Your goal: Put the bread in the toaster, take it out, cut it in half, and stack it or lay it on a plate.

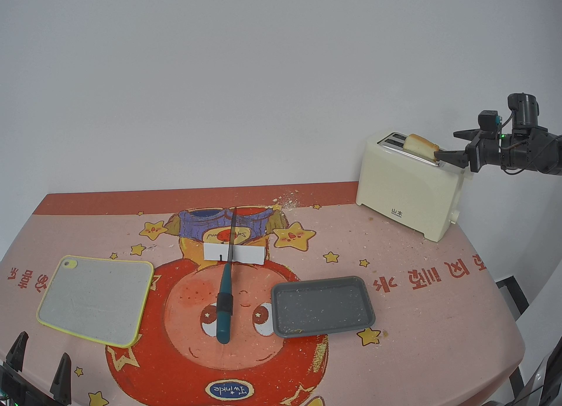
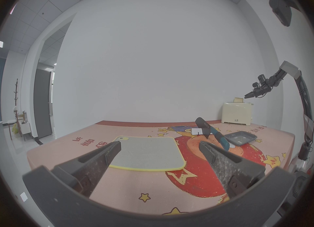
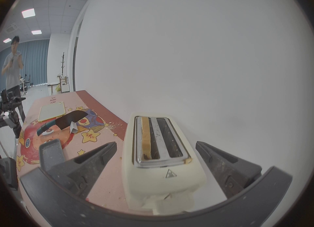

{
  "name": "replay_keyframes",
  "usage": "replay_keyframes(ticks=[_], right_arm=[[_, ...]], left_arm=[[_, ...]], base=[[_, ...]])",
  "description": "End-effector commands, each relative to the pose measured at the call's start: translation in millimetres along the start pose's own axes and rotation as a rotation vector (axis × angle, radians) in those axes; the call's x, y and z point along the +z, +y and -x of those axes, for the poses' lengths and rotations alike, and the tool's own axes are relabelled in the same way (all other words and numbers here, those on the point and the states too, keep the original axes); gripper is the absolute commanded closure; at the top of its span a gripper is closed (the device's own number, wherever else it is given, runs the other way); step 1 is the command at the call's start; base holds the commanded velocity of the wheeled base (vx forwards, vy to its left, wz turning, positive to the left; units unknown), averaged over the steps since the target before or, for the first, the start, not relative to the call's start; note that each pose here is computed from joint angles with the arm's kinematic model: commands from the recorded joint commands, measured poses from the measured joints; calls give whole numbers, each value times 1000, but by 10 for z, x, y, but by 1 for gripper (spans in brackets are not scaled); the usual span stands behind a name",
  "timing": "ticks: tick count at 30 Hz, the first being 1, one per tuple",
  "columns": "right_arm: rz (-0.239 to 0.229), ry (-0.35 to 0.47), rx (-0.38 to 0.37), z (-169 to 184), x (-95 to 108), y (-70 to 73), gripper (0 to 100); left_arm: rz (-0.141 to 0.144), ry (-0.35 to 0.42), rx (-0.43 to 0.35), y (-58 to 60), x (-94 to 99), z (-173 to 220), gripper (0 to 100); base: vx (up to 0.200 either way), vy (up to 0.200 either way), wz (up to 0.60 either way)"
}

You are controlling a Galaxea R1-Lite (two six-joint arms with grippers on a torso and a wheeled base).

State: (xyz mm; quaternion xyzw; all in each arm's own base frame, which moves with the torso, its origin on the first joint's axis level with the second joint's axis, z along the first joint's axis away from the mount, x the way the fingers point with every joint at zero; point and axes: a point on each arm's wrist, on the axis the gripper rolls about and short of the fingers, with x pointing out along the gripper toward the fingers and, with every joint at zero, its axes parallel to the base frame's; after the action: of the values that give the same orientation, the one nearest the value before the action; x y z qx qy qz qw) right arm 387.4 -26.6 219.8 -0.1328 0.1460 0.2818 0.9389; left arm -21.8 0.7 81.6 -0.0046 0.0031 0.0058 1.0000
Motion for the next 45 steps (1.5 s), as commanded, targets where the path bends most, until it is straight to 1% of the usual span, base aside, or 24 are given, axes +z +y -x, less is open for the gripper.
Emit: replay_keyframes(ticks=[1, 4, 6, 8, 9, 10, 11, 13, 14, 16, 17, 20, 23, 25, 27, 28, 31, 32, 34, 38, 41, 43, 45], right_arm=[[-38, 1, -58, 467, 0, 71, 0], [-82, 42, -80, 668, -164, 145, 0], [-102, 57, -92, 798, -237, 202, 0], [-118, 64, -96, 894, -267, 279, 0], [-136, 67, -96, 940, -281, 326, 0], [-162, 69, -100, 984, -297, 361, 0], [-208, 76, -106, 1031, -338, 398, 0], [-285, 97, -107, 1070, -429, 470, 0], [-311, 112, -104, 1069, -482, 500, 0], [-349, 143, -94, 1056, -601, 548, 0], [-355, 150, -93, 1050, -627, 557, 0], [-392, 224, -120, 1009, -826, 625, 0], [-428, 290, -126, 940, -993, 646, 0], [-444, 308, -117, 885, -1056, 631, 0], [-456, 302, -121, 795, -1114, 577, 0], [-461, 295, -124, 738, -1145, 548, 100], [-474, 293, -127, 617, -1251, 490, 100], [-481, 304, -123, 541, -1332, 466, 100], [-487, 315, -114, 461, -1409, 455, 100], [-484, 315, -107, 303, -1557, 430, 100], [-481, 301, -106, 219, -1607, 411, 100], [-478, 275, -115, 139, -1637, 379, 100], [-478, 274, -114, 110, -1652, 368, 100]], left_arm=[[3, 17, 2, 1, -49, -13, 0], [3, 17, 2, 1, -49, -13, 0], [3, 17, 2, 1, -49, -13, 0], [3, 17, 2, 1, -49, -13, 0], [3, 17, 2, 1, -49, -13, 0], [3, 17, 2, 1, -49, -13, 0], [1, 17, 2, 1, -49, -13, 0], [1, 17, 2, 1, -49, -13, 0], [1, 17, 2, 1, -49, -13, 0], [1, 17, 1, 0, -49, -13, 0], [1, 18, 1, 0, -48, -14, 0], [2, 18, 1, 0, -48, -14, 0], [3, 17, 1, 0, -49, -13, 0], [2, 18, 3, 1, -48, -14, 0], [2, 18, 1, 0, -48, -14, 0], [2, 18, 1, 0, -48, -14, 0], [3, 17, 2, 1, -49, -13, 0], [2, 18, 3, 1, -48, -14, 0], [3, 17, 2, 1, -49, -13, 0], [3, 17, 2, 1, -49, -13, 0], [2, 18, 3, 1, -48, -14, 0], [2, 18, 3, 1, -48, -14, 0], [3, 17, 2, 1, -49, -13, 0]], base=[[0, 0, 0], [0, 0, 0], [0, 0, 0], [0, 0, 0], [0, 0, 0], [0, 0, 0], [0, 0, 0], [0, 0, 0], [0, 0, 0], [0, 0, 0], [0, 0, 0], [0, 0, 0], [0, 0, 0], [0, 0, 0], [0, 0, 0], [0, 0, 0], [0, 0, 0], [0, 0, 0], [0, 0, 0], [0, 0, 0], [0, 0, 0], [0, 0, 0], [0, 0, 0]])
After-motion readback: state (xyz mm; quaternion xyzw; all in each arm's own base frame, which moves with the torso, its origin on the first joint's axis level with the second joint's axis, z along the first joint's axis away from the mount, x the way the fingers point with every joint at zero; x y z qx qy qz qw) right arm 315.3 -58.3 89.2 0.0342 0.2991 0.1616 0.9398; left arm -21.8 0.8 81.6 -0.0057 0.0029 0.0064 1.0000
